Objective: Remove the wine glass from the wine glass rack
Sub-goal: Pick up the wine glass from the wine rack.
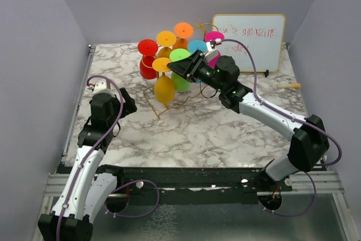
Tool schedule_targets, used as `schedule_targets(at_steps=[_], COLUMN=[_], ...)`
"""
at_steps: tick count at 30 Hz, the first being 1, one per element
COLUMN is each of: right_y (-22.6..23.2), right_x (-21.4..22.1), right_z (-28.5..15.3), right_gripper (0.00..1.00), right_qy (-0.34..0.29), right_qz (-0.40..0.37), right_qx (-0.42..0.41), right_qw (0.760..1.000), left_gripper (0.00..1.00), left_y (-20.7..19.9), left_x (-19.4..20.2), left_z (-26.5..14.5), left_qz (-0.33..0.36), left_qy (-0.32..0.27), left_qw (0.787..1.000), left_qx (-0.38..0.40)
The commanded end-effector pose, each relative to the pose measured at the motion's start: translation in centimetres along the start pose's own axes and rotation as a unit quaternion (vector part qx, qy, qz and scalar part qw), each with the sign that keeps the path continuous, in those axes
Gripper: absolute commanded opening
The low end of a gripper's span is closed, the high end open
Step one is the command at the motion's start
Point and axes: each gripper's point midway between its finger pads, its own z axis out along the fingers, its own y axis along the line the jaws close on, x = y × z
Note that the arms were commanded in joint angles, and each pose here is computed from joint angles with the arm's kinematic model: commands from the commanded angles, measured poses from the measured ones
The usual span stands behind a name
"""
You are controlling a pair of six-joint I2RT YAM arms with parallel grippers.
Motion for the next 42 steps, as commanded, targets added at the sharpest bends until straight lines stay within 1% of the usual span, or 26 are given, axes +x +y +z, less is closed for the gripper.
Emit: schedule_targets(at_steps=[1, 2, 3, 4, 11, 13, 15, 17, 22, 26, 31, 42], right_y=[0.8, 0.8, 0.9, 0.9, 1.4, 1.6, 1.8, 1.9, 2.5, 2.8, 3.1, 3.6], right_x=[-0.3, -0.3, -0.3, -0.4, -0.5, -0.5, -0.6, -0.7, -0.8, -0.6, -0.8, -0.9], right_z=[0.8, 0.8, 0.8, 0.7, 0.5, 0.4, 0.3, 0.1, -0.4, -0.5, -0.7, -1.3], right_gripper=[0.38, 0.33, 0.30, 0.29, 0.28, 0.25, 0.25, 0.21, 0.20, 0.20, 0.07, 0.05], right_qy=[-0.010, -0.011, -0.011, -0.011, -0.013, -0.013, -0.014, -0.015, -0.019, -0.011, -0.012, -0.015], right_qz=[0.001, 0.001, 0.001, 0.001, 0.004, 0.006, 0.007, 0.008, 0.017, 0.023, 0.032, 0.068], right_qx=[-0.015, -0.017, -0.018, -0.019, -0.024, -0.026, -0.026, -0.025, -0.035, -0.041, -0.038, -0.043], right_qw=[1.000, 1.000, 1.000, 1.000, 1.000, 1.000, 1.000, 1.000, 0.999, 0.999, 0.999, 0.997], left_gripper=[0.99, 0.99, 0.99, 0.99, 0.99, 0.99, 0.99, 0.99, 0.99, 0.99, 0.99, 0.99], left_y=[0.6, 0.6, 0.6, 0.6, 0.6, 0.6, 0.5, 0.6, 0.6, 0.4, 0.3, 0.3], left_x=[0.1, 0.1, 0.1, 0.2, 0.5, 0.5, 0.5, 0.5, 0.7, 0.8, 1.0, 1.1], left_z=[0.2, 0.2, 0.2, 0.3, 0.5, 0.5, 0.5, 0.5, 0.7, 0.8, 0.8, 0.9], left_qz=[-0.005, -0.005, -0.006, -0.007, -0.008, -0.007, -0.007, -0.007, -0.007, -0.007, -0.006, -0.006], left_qy=[-0.003, -0.002, -0.002, 0.000, 0.007, 0.008, 0.007, 0.007, 0.010, 0.016, 0.019, 0.023], left_qw=[1.000, 1.000, 1.000, 1.000, 1.000, 1.000, 1.000, 1.000, 1.000, 1.000, 1.000, 1.000], left_qx=[-0.014, -0.014, -0.014, -0.015, -0.013, -0.014, -0.013, -0.014, -0.014, -0.010, -0.009, -0.008])
